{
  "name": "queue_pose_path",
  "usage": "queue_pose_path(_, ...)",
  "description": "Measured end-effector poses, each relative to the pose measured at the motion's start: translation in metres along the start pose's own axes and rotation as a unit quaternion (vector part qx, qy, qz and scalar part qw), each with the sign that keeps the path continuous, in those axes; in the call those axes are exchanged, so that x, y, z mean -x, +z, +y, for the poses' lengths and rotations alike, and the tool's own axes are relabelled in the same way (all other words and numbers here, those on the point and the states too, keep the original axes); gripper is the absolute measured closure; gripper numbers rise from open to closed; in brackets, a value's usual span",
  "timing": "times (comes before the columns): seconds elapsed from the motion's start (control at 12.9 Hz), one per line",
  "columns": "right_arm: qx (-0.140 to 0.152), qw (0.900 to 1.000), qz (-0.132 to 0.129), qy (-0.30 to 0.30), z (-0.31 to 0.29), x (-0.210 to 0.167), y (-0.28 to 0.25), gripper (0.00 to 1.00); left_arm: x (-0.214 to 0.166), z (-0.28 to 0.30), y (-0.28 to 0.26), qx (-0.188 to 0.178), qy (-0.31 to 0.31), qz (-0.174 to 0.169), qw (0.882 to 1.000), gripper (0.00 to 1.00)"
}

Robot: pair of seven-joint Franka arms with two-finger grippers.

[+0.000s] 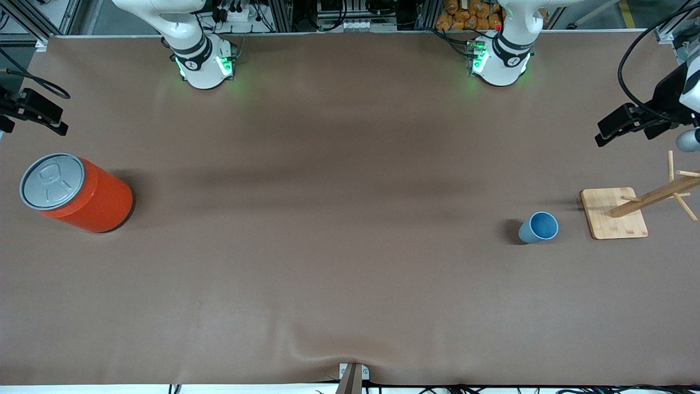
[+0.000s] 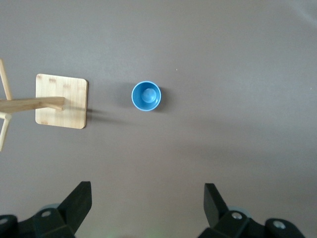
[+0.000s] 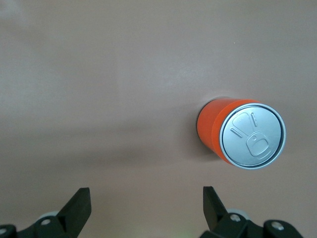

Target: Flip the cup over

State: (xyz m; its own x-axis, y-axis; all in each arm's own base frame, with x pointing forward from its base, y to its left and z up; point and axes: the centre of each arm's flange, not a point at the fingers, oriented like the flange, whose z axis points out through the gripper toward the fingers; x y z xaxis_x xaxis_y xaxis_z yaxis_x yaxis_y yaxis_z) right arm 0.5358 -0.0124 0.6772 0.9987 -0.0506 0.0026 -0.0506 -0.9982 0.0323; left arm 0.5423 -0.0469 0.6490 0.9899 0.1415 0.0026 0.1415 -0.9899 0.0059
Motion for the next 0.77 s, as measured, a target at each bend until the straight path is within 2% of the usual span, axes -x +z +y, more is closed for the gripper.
queue_pose_path(0.23,0.000,1.000,0.000,0.000,0.000,0.000,0.000,0.00,0.008,-0.007,0.003,-0.003,0.031,-0.007,0.999,0.00)
queue_pose_path(0.77,0.000,1.000,0.000,0.000,0.000,0.000,0.000,0.00,0.015,-0.011,0.005,-0.011,0.046,-0.011,0.999,0.00)
